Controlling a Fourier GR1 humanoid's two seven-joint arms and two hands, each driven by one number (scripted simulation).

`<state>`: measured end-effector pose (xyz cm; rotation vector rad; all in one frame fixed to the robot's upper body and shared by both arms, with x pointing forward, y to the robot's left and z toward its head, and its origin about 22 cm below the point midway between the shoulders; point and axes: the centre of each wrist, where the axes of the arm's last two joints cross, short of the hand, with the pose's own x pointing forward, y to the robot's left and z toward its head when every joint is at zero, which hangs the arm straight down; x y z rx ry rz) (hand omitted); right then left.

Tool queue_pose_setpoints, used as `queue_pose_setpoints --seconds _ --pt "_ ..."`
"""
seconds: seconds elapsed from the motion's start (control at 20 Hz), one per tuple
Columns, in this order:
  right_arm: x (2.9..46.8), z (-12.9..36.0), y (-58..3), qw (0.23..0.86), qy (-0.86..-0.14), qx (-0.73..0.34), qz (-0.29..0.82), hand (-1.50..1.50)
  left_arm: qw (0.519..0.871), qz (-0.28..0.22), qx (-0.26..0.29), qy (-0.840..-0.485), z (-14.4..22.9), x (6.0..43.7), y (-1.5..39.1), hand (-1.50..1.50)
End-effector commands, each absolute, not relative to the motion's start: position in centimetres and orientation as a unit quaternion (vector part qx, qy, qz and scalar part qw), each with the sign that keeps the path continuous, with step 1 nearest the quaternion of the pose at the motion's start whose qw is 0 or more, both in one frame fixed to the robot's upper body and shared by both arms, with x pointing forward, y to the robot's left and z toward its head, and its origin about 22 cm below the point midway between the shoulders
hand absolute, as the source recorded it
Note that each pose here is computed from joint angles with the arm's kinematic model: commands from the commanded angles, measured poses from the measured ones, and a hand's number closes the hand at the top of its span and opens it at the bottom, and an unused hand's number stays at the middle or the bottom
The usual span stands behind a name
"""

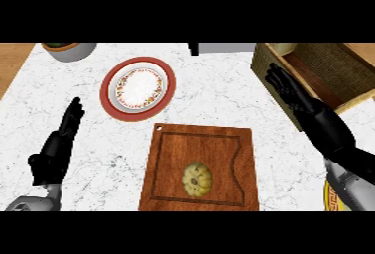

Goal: Pick the squash from the cutting board and place it in the basket

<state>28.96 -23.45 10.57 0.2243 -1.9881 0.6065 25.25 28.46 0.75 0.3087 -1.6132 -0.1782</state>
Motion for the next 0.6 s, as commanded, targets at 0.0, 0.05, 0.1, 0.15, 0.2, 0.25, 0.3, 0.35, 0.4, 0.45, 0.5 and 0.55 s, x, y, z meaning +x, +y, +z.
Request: queue_pose_setpoints --seconds 0.0,0.05,0.1,0.15,0.2,0.25,0.3,0.35,0.4,0.45,0.5,0.55 --pt "30.4 8.7 -23.3 0.514 -0.803 0.138 0.267 1.50 0.683 -0.095 0.137 -0.711 0.8 26.3 27.7 0.00" --pt "30.7 8.8 -20.4 0.518 -0.780 0.185 0.299 1.50 0.694 -0.104 0.134 -0.699 1.2 26.7 27.7 0.00" --pt "30.4 8.2 -18.9 0.513 -0.760 0.227 0.328 1.50 0.698 -0.103 0.139 -0.695 1.9 27.8 28.1 0.00" --pt "30.7 8.1 -18.4 0.517 -0.733 0.262 0.356 1.50 0.707 -0.115 0.133 -0.685 1.7 27.3 28.3 0.00" --pt "31.0 7.8 -17.3 0.513 -0.712 0.295 0.378 1.50 0.706 -0.118 0.134 -0.686 2.3 28.1 27.8 0.00" --pt "30.8 7.2 -16.3 0.515 -0.683 0.333 0.396 1.50 0.709 -0.125 0.134 -0.681 2.3 28.1 28.1 0.00" --pt "29.0 12.0 -12.9 0.322 -0.745 0.399 0.428 1.50 0.732 -0.123 0.105 -0.662 0.9 27.4 27.1 0.00" --pt "27.3 8.8 -11.1 0.344 -0.705 0.479 0.395 1.50 0.736 -0.119 0.103 -0.659 0.8 27.6 26.7 0.00" --pt "26.6 7.5 -10.0 0.342 -0.691 0.518 0.371 1.50 0.740 -0.124 0.101 -0.654 1.2 27.9 26.4 0.00" --pt "25.8 6.9 -8.9 0.307 -0.718 0.490 0.388 -1.50 0.747 -0.105 0.118 -0.646 1.4 28.4 27.6 0.00" --pt "24.3 5.7 -8.8 0.291 -0.725 0.471 0.411 -1.50 0.757 -0.099 0.123 -0.634 1.7 28.6 28.1 0.00" --pt "22.7 5.1 -8.0 0.282 -0.749 0.446 0.401 -1.50 0.764 -0.092 0.121 -0.627 1.4 28.8 27.8 0.00"
